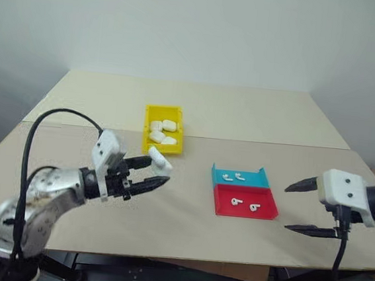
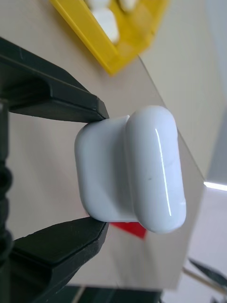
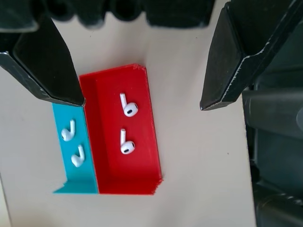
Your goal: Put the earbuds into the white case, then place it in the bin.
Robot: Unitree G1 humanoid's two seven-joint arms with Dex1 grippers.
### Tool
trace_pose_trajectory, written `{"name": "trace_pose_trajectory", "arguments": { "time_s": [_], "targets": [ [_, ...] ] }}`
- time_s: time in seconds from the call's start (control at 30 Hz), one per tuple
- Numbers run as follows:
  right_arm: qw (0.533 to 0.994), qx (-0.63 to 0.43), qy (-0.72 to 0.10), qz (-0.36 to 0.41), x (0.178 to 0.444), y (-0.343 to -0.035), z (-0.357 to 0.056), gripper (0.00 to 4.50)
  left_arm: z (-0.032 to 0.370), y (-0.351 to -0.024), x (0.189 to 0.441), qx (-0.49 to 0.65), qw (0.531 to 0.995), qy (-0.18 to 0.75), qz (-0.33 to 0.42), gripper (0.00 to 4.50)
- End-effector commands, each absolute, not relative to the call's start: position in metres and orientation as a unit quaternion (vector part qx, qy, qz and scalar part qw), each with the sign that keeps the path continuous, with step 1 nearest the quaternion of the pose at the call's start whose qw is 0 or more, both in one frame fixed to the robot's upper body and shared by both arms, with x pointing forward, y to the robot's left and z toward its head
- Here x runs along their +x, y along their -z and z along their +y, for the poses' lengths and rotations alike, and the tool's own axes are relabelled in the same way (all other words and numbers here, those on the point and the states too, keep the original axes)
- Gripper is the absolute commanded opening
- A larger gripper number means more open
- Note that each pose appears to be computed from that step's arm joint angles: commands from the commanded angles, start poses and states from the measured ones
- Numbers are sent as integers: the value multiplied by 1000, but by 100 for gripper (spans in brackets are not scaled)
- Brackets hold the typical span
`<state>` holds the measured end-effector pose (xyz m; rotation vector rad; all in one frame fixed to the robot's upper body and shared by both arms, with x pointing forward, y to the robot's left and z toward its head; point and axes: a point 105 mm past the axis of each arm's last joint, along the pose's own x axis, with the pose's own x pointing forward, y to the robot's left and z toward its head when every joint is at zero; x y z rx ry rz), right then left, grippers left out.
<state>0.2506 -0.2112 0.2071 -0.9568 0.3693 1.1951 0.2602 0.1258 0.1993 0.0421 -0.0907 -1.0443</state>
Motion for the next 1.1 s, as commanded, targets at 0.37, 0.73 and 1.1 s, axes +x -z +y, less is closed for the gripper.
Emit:
{"name": "trace_pose_trajectory", "arguments": {
  "time_s": [0.37,0.73,1.1],
  "targets": [
    [554,-566,-571,216,291,-175,-183,337,97,-166,245,1,796,588,-142,278],
    [509,-598,-574,231,312,-167,-172,337,98,-156,230,33,744,621,-245,278],
    [476,-611,-582,248,323,-149,-166,224,97,-149,224,56,732,639,-231,278]
  ]
}}
